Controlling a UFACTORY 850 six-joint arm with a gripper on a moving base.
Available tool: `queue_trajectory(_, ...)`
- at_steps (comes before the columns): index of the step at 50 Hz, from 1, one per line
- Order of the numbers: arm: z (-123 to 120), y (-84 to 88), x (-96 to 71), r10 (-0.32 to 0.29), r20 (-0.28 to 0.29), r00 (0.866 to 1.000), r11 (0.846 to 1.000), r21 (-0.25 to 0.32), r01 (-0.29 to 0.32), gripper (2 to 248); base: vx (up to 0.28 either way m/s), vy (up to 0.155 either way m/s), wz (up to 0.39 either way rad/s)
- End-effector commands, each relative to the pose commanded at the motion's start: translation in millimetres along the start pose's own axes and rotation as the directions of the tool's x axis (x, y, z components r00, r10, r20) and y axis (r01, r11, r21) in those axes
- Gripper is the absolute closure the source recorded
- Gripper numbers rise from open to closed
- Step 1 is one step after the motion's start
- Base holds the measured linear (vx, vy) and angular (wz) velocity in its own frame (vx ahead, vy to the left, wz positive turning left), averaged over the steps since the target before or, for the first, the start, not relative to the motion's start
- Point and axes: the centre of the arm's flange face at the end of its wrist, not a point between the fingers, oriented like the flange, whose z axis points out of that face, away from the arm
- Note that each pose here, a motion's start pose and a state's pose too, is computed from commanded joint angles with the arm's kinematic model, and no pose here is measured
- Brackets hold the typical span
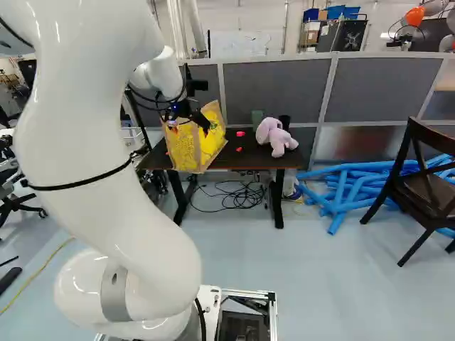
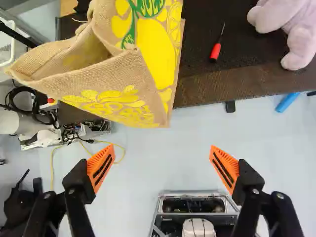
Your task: Pick up the bag on the ground and place it on the table
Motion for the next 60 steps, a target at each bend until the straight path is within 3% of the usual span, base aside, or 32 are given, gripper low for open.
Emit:
queue_trajectory(13, 10.8, 20.9, -31.4, -0.015, -0.099, 0.995, 1.0, 0.021, 0.017, 3, 0.0, 0.0, 0.0)
queue_trajectory(25, 18.9, 39.8, -63.2, -0.028, -0.192, 0.981, 0.999, 0.032, 0.035, 3, 0.0, 0.0, 0.0)
queue_trajectory(41, 26.8, 63.8, -109.1, -0.044, -0.314, 0.948, 0.998, 0.034, 0.058, 3, 0.0, 0.0, 0.0)
queue_trajectory(60, 31.3, 86.8, -160.6, -0.063, -0.435, 0.898, 0.997, 0.02, 0.079, 3, 0.0, 0.0, 0.0)
